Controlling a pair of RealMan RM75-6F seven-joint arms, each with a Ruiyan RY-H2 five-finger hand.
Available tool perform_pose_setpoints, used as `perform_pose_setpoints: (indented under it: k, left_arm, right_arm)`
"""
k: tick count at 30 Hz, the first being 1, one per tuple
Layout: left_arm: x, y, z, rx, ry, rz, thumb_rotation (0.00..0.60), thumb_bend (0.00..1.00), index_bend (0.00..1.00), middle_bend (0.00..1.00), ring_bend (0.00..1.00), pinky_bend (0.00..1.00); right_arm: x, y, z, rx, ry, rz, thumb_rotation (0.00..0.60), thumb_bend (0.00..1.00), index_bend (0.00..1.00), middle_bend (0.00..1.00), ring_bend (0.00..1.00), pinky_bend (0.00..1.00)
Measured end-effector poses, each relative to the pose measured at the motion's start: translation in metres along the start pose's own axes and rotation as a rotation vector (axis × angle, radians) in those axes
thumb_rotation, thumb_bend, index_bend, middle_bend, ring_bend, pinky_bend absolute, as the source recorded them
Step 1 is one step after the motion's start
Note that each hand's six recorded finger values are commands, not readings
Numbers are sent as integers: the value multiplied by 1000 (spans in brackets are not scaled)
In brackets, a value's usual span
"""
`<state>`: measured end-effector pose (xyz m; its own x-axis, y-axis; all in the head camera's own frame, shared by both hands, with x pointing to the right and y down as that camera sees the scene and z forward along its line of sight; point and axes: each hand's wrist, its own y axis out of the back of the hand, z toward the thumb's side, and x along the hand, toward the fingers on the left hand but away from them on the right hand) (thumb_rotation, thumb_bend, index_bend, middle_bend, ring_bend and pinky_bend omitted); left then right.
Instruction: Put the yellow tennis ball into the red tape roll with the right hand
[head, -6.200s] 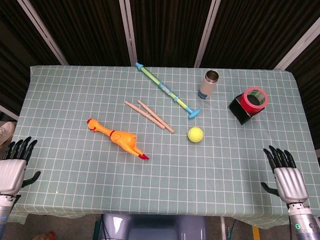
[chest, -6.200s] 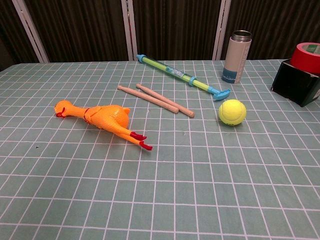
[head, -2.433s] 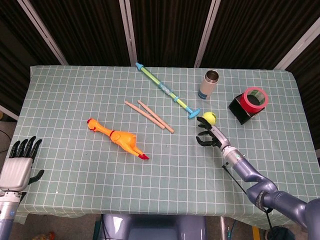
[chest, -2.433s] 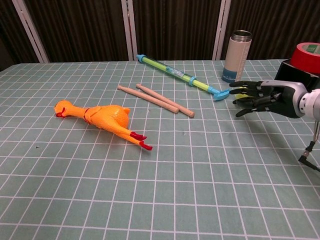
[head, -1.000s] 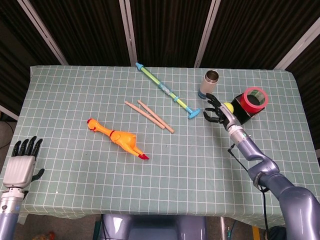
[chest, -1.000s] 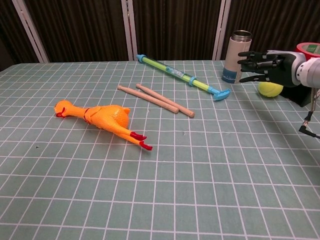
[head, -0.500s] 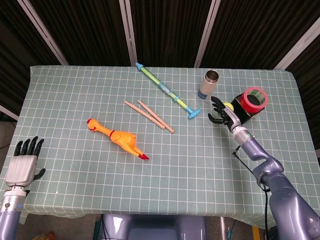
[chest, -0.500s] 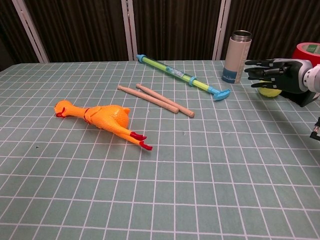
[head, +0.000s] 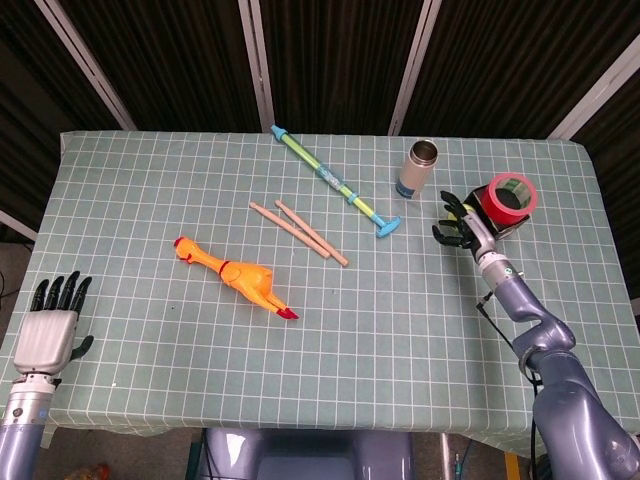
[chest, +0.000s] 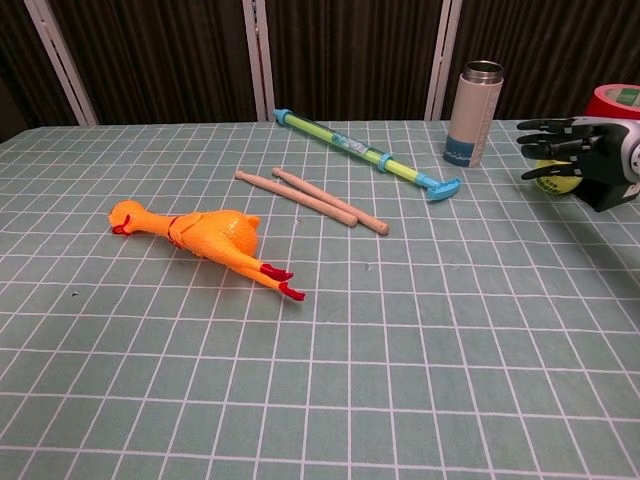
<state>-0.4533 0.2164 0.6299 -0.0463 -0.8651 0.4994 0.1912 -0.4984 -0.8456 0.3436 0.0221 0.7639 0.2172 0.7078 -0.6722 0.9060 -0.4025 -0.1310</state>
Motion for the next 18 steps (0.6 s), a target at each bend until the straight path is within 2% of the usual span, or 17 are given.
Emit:
perform_pose_setpoints:
  k: [12,18]
  left_arm:
    - [-1,-3,3,8,-1,-13,600,203,0,0,0,0]
    - [-1,-3,4,10,0,-16,600,203,0,0,0,0]
  right_arm:
    - [10,18,-13,62,-46,-22,600,516,0,0,4,0]
    - [14,25,-16,129,-56,-27,600,516,0,0,4,0]
